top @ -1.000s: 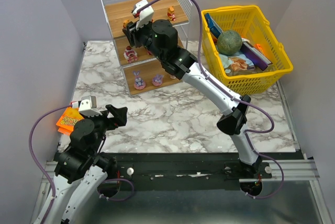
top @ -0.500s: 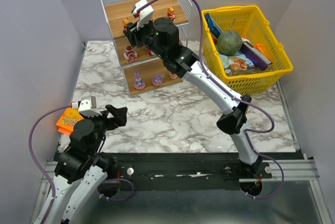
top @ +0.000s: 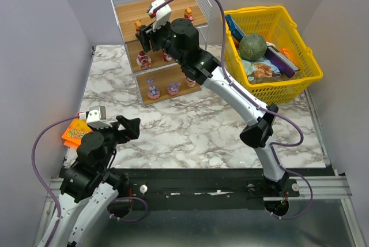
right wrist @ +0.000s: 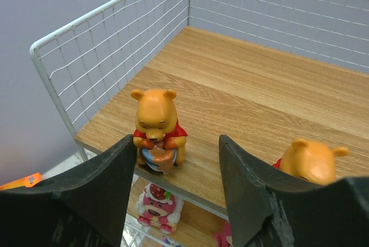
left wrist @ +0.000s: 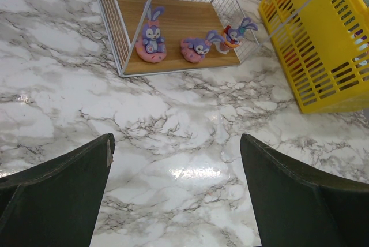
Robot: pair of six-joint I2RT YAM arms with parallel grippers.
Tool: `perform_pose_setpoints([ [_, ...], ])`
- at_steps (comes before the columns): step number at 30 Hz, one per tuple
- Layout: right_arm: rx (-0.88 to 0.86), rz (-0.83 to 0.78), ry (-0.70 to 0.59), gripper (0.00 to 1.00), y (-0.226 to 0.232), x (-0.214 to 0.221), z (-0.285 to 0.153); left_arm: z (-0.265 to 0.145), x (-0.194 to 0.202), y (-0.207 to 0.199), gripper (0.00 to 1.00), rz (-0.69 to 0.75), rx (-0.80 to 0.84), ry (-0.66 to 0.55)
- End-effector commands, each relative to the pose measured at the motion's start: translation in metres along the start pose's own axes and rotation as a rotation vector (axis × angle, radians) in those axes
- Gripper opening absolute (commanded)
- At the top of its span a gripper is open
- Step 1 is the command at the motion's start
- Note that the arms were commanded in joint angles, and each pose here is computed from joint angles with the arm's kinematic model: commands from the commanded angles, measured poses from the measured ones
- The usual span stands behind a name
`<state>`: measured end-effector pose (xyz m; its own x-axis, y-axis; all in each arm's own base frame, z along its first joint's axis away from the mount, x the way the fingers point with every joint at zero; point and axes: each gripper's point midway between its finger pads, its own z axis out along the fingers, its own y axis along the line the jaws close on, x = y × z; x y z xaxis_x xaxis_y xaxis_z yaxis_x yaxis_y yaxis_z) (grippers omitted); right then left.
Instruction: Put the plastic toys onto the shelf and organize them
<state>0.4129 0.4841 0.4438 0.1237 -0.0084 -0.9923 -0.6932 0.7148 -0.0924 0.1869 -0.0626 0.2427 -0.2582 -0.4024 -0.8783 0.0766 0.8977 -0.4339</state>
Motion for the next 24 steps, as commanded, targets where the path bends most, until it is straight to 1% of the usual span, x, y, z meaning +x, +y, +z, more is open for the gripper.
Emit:
perform_pose_setpoints([
  [1, -0.060, -0.023, 0.197, 0.67, 0.012, 0.061, -0.009, -0.002, -0.001, 0.002, 0.99, 0.000, -0.004, -0.011],
  [9, -0.096, 0.043, 0.079, 0.67, 0.018, 0.018, -0.014, -0.002, -0.001, 0.002, 0.99, 0.000, -0.005, -0.012],
  [18, -0.086, 0.054, 0.031, 0.67, 0.016, -0.001, -0.023, -0.003, -0.002, 0.002, 0.99, -0.001, -0.003, -0.016],
  [24, -0.079, 0.055, -0.021, 0.67, 0.013, -0.027, -0.035, -0.002, -0.001, 0.002, 0.99, 0.000, -0.006, -0.014],
])
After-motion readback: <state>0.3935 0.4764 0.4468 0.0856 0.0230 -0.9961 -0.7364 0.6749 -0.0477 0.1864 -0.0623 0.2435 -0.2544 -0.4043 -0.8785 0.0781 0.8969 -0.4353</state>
